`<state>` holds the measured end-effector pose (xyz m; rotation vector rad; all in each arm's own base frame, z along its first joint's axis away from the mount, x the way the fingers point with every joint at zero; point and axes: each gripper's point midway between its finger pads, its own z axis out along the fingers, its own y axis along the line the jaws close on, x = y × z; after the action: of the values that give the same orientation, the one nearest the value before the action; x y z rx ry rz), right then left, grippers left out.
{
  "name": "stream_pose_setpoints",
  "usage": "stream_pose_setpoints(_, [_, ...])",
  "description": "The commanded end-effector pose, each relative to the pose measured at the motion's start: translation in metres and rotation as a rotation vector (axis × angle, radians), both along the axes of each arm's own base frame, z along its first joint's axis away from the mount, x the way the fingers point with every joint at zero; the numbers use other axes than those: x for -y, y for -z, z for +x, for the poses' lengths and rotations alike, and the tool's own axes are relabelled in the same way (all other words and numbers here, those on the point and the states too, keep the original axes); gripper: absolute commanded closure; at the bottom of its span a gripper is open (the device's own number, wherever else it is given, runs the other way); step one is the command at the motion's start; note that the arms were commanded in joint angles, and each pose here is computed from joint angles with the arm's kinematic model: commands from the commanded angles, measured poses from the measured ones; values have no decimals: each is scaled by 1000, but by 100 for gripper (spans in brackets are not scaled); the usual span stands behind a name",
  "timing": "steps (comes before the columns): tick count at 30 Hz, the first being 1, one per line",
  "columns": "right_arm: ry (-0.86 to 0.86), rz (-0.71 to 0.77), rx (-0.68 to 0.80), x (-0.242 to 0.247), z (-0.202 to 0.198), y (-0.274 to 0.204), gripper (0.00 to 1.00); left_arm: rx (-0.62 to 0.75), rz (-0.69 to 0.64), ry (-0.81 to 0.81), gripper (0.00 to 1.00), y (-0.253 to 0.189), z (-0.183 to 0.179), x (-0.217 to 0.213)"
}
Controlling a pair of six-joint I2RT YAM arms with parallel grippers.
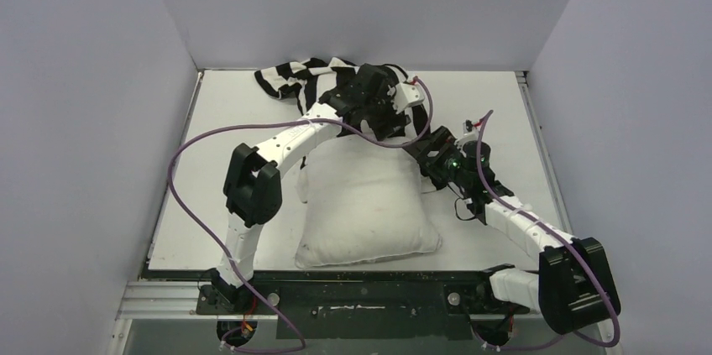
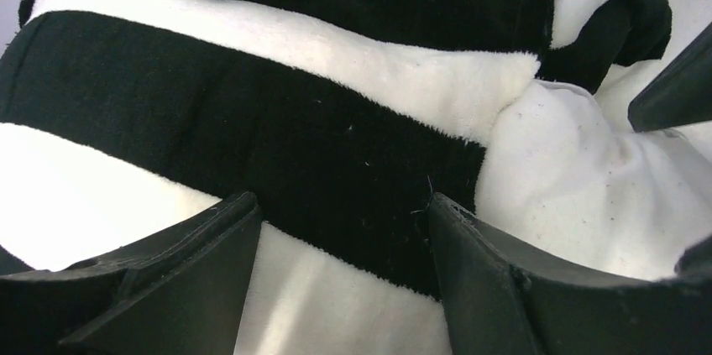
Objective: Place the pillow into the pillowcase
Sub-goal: Stuff the pillow into the pillowcase.
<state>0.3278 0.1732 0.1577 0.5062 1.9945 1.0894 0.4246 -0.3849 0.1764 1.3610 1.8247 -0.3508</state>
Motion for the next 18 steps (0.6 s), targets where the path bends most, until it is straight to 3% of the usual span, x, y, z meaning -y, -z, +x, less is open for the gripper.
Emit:
stream_pose_setpoints(1, [67,31,89,-9,14,-15,15,15,59,34,32,17,0,-4])
stream_pose_setpoints(3, [60,32,83,-17,18,-10,16,17,61,49,53,19,-2,-3])
stream_pose_setpoints(4, [58,25,76,-19,19,-7,16,18,57,53,76,17,-4,-3])
stream_pose_setpoints(6, [75,11,66,-21,20,-1,20,32,48,64,100,6,-11,-1])
stream_pose_setpoints(8, [103,11,98,-22,21,-3,33,87,17,73,100,-19,-19,2])
stream_pose_setpoints(10, [162,18,125,-18,28,-4,57,120,-32,68,100,-41,-31,5])
stream_pose_setpoints(13, [242,83,214,-12,43,-21,95,122,-213,65,100,-86,-54,14])
stream_pose_setpoints(14, [279,98,242,-9,49,-28,100,100,-287,72,100,-103,-67,19])
stream_pose_setpoints(18, [404,198,338,1,69,-57,100,32,-541,114,100,-146,-120,30])
